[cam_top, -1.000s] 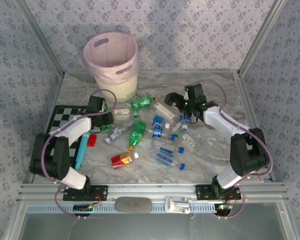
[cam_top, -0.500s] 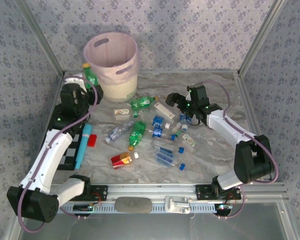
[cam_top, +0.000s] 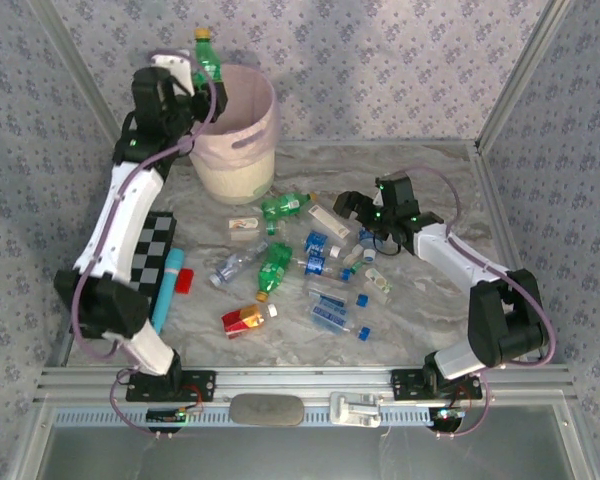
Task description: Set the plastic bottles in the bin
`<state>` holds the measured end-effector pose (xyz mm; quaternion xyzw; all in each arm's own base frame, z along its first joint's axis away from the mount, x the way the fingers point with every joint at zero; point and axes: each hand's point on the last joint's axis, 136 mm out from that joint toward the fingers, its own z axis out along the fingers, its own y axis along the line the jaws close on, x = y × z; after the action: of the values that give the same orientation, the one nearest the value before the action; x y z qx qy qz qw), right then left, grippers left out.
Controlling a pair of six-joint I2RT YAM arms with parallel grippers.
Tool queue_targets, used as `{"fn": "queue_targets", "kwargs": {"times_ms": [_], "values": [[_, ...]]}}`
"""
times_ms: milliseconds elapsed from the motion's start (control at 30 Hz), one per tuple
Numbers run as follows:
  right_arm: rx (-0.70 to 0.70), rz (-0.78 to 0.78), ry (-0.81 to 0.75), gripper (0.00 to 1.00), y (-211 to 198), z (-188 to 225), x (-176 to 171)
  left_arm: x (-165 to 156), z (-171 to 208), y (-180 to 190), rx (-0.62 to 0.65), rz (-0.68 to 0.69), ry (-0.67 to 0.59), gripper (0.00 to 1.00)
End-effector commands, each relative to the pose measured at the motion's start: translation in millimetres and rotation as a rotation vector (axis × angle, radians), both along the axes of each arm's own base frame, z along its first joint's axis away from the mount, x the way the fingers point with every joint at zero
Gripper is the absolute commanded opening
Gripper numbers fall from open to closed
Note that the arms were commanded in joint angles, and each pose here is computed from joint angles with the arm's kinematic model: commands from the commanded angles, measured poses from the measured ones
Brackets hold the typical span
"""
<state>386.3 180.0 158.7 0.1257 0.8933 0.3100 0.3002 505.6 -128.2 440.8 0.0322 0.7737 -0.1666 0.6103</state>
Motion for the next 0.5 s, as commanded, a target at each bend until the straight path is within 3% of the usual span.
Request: {"fn": "queue_targets", "kwargs": {"times_ms": [0,233,467], "values": [[-0.012,0.03,-0.02,1.0,0,2,7,14,-10,-6,0.063,-0.057,0.073,0.48],[0.005,0.033,-0.012,1.0,3,-2,7,48,-69,-10,0.122,-0.058,0.264,0.48],[-0.003,0.036,-0.007,1.0,3,-2,8,58,-112,-3,0.173,-0.022,0.361,0.48]]}}
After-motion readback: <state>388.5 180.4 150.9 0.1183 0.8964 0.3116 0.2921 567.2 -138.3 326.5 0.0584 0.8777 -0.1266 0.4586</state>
